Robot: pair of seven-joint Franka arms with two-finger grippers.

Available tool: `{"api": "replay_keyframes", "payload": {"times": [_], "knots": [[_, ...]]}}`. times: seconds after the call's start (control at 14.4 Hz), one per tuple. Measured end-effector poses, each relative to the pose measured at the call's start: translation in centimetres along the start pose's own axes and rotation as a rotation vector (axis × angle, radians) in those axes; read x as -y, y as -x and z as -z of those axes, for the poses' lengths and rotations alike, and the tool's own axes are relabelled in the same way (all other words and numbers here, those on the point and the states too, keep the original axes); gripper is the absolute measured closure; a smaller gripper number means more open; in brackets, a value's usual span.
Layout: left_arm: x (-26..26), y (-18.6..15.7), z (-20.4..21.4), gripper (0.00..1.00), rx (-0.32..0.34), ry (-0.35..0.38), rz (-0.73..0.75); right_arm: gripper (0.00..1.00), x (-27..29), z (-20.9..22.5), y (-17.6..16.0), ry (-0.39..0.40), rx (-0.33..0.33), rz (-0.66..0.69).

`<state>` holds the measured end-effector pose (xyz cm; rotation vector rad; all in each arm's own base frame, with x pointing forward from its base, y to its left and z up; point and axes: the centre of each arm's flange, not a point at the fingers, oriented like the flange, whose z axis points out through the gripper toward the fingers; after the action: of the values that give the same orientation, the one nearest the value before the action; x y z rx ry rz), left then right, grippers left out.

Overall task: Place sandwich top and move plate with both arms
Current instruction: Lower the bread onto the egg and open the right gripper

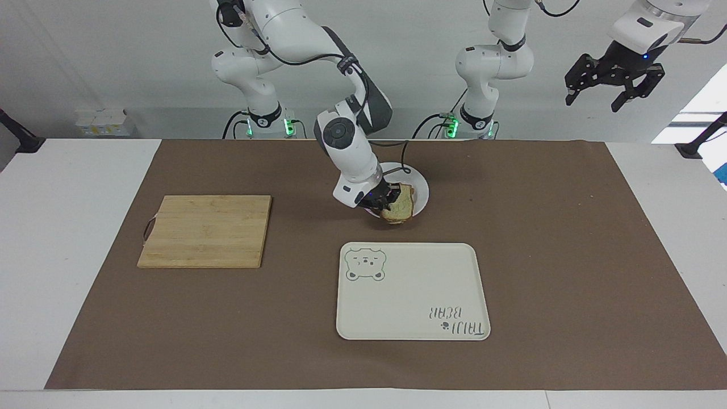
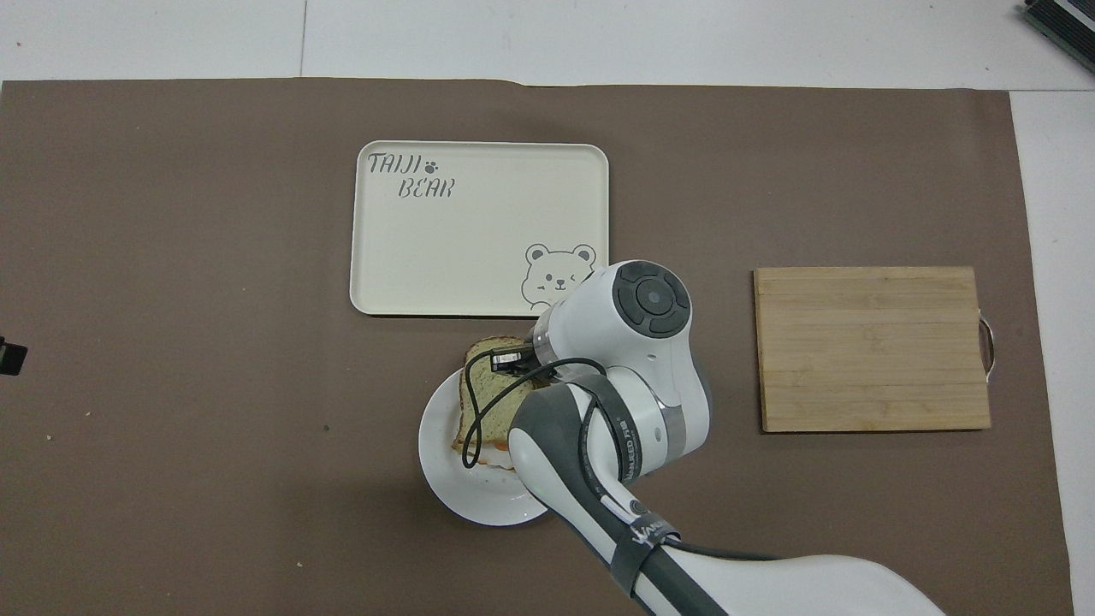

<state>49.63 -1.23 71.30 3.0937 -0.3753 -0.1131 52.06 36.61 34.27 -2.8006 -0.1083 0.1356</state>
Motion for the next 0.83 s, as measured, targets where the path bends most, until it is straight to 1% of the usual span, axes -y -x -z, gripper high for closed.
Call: {"api": "replay_keyframes", "payload": {"times": [0.14, 0.28, 0.35, 0.56, 0.62, 0.69, 0.76, 0.83], "knots": [[0.0, 0.0, 0.0, 0.00, 0.000, 0.000, 0.000, 0.85, -0.1, -0.1, 0.0, 0.001, 0.001, -0.002], [0.0, 0.0, 0.0, 0.00, 0.000, 0.000, 0.000, 0.68, -0.3, 0.0, -0.1, 0.002, -0.001, -0.005], [0.0, 0.0, 0.0, 0.00, 0.000, 0.000, 0.000, 0.56, -0.4, 0.0, -0.2, 0.002, -0.003, -0.004], [0.0, 0.0, 0.0, 0.00, 0.000, 0.000, 0.000, 0.26, -1.0, 0.4, -0.7, 0.000, -0.013, -0.009], [0.0, 0.0, 0.0, 0.00, 0.000, 0.000, 0.000, 0.13, -1.6, 0.8, -1.1, -0.002, -0.019, -0.019], [0.0, 0.0, 0.0, 0.00, 0.000, 0.000, 0.000, 0.04, -2.3, 1.3, -1.6, -0.004, -0.027, -0.031], [0.0, 0.0, 0.0, 0.00, 0.000, 0.000, 0.000, 0.00, -3.0, 1.9, -2.1, -0.008, -0.038, -0.043], [0.0, 0.0, 0.0, 0.00, 0.000, 0.000, 0.000, 0.00, -3.9, 2.6, -2.7, -0.012, -0.049, -0.057]]}}
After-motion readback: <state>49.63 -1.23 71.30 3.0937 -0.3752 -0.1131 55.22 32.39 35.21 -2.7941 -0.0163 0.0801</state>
